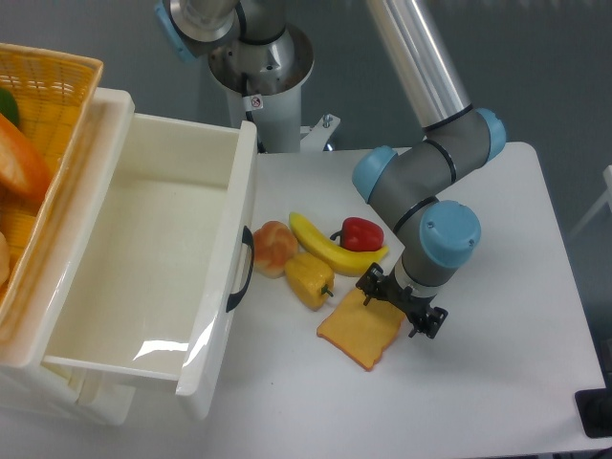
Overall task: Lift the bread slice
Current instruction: 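Grasp the bread slice edge and tilt it up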
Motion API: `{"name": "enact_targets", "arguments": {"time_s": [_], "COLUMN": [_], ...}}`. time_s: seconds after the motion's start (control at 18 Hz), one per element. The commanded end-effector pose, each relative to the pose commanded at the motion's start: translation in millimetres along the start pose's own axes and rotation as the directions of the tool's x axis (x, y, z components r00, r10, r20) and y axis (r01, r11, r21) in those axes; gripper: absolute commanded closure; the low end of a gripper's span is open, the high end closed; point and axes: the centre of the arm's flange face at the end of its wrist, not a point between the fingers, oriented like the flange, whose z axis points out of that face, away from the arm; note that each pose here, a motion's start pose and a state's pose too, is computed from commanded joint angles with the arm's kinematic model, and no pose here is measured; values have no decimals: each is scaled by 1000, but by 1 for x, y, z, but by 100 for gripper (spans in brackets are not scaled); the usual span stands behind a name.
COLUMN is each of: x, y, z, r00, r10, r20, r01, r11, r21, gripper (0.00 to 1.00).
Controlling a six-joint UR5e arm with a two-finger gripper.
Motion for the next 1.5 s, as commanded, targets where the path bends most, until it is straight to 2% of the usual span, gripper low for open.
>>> {"name": "enact_targets", "arguments": {"time_s": [0.11, 0.28, 0.39, 0.56, 0.61, 0.72, 1.06, 1.5], "x": [1, 2, 3, 3, 3, 2, -3, -35], "y": [1, 0, 1, 0, 1, 0, 0, 7], "z": [2, 3, 4, 3, 4, 2, -10, -55], "r00": [1000, 1000, 1000, 1000, 1000, 1000, 999, 989], "r10": [-1, 1, 0, 1, 0, -1, -39, -109], "r20": [-4, -7, -8, -7, -8, -5, 15, 99], "r01": [1, -1, 0, -1, 0, 1, 39, 105], "r11": [1000, 1000, 1000, 1000, 1000, 1000, 999, 993], "r21": [-3, -4, -5, -4, -5, -4, 8, 49], "gripper": [13, 28, 45, 79, 87, 98, 100, 100]}}
